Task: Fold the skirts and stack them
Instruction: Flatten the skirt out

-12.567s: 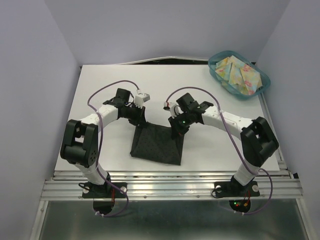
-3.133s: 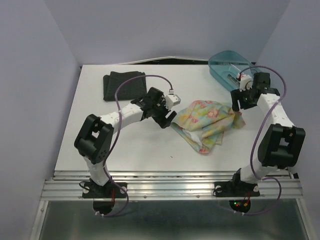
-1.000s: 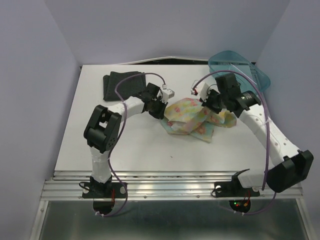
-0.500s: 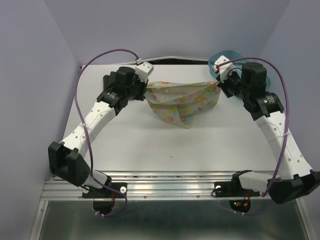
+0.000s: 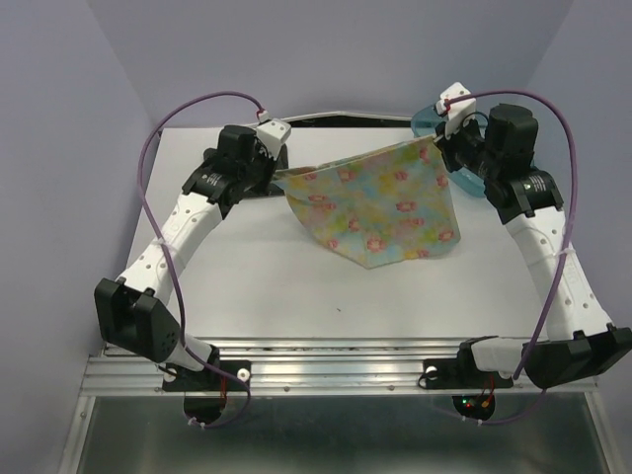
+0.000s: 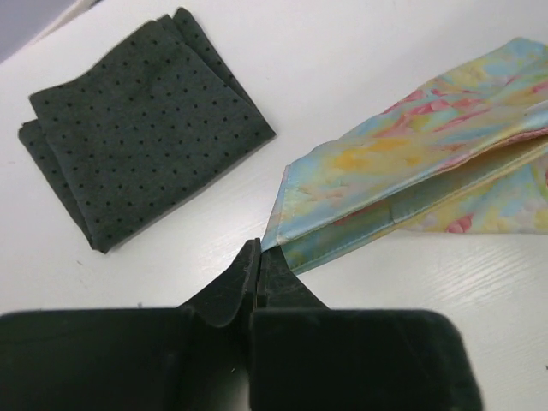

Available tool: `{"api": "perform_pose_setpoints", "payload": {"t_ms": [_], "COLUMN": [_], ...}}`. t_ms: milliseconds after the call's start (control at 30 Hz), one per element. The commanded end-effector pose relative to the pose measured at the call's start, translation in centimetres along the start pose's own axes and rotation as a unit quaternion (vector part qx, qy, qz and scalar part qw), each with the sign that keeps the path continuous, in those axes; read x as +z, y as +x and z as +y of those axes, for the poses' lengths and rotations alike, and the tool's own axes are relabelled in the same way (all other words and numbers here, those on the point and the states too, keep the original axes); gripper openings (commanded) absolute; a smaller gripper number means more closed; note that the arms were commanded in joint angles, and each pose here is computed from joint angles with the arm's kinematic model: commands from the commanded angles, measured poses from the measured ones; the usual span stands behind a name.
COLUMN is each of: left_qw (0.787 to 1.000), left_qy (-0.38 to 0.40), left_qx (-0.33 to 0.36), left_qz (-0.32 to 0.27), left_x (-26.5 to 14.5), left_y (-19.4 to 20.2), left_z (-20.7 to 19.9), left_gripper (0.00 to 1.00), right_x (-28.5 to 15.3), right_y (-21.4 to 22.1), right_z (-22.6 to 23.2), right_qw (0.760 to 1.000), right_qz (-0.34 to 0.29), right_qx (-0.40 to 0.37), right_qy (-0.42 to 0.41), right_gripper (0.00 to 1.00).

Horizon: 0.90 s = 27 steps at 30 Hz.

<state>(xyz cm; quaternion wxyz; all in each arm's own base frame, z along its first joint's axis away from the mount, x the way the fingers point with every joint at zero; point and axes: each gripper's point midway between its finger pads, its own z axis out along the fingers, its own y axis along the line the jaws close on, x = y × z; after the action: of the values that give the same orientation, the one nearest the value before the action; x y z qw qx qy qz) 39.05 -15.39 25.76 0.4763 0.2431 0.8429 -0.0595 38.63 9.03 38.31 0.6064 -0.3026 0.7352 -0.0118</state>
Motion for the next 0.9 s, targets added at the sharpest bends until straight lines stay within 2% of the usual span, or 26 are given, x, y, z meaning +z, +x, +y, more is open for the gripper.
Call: {"api": "perform_pose_setpoints", "payload": {"t_ms": [0, 167, 233, 267, 333, 367, 433, 467, 500, 567, 600, 633, 733, 800, 833, 867], "left_qw": [0.999, 1.000, 1.000, 0.999, 0.998, 0.995, 0.994, 0.990, 0.988, 0.976, 0.973, 0.969, 0.947, 0.942, 0.934, 0.942], "left_qy": [0.024, 0.004, -0.011, -0.027, -0.039, -0.053, -0.059, -0.072, -0.076, -0.110, -0.116, -0.125, -0.161, -0.173, -0.179, -0.172], "left_qx": [0.002, -0.004, -0.003, -0.003, -0.007, -0.009, -0.010, -0.015, -0.015, -0.019, -0.020, -0.020, -0.026, -0.027, -0.024, -0.012], "left_qz": [0.034, 0.005, -0.016, -0.042, -0.057, -0.089, -0.093, -0.117, -0.130, -0.185, -0.198, -0.213, -0.278, -0.287, -0.308, -0.287], "left_x": [0.4, 1.2, 2.1, 1.8, 3.4, 2.8, 4.8, 5.1, 5.1, 3.2, 3.2, 3.6, 1.1, 0.8, -0.8, 0.6], "left_y": [1.5, -0.8, -3.2, -5.6, -7.3, -10.2, -11.6, -14.0, -15.3, -19.7, -20.6, -21.6, -25.1, -25.1, -25.9, -24.3], "left_z": [-0.3, 1.2, 2.1, 3.1, 4.1, 5.1, 5.7, 6.8, 7.1, 8.9, 9.3, 9.9, 11.5, 12.0, 12.2, 11.7], "left_gripper": [0.00, 0.00, 0.00, 0.00, 0.00, 0.00, 0.00, 0.00, 0.00, 0.00, 0.00, 0.00, 0.00, 0.00, 0.00, 0.00], "right_x": [-1.6, 0.5, 1.6, 2.7, 3.4, 3.8, 4.9, 6.0, 5.3, 5.3, 5.0, 5.4, 5.8, 5.4, 5.5, 5.8], "right_y": [-2.1, -1.2, -2.2, -2.8, -3.6, -4.0, -6.3, -5.6, -7.7, -8.6, -9.1, -10.1, -11.0, -12.4, -12.4, -11.8], "right_z": [-1.0, -2.3, -4.0, -5.9, -8.1, -9.2, -11.5, -13.5, -15.1, -17.1, -18.5, -19.0, -20.6, -20.6, -20.3, -18.8], "right_qw": [0.999, 0.998, 0.995, 0.992, 0.986, 0.983, 0.975, 0.970, 0.962, 0.954, 0.948, 0.945, 0.938, 0.937, 0.939, 0.949], "right_qz": [-0.040, -0.032, -0.047, -0.054, -0.065, -0.071, -0.100, -0.096, -0.123, -0.142, -0.156, -0.171, -0.192, -0.211, -0.212, -0.208], "right_qx": [0.000, 0.002, 0.002, 0.003, 0.015, 0.019, 0.030, 0.037, 0.045, 0.054, 0.057, 0.059, 0.061, 0.058, 0.057, 0.046], "right_qy": [0.016, 0.050, 0.084, 0.116, 0.155, 0.169, 0.196, 0.220, 0.239, 0.257, 0.271, 0.274, 0.281, 0.273, 0.264, 0.234], "right_gripper": [0.01, 0.01, 0.01, 0.01, 0.01, 0.01, 0.01, 0.01, 0.01, 0.01, 0.01, 0.01, 0.01, 0.01, 0.01, 0.01]}}
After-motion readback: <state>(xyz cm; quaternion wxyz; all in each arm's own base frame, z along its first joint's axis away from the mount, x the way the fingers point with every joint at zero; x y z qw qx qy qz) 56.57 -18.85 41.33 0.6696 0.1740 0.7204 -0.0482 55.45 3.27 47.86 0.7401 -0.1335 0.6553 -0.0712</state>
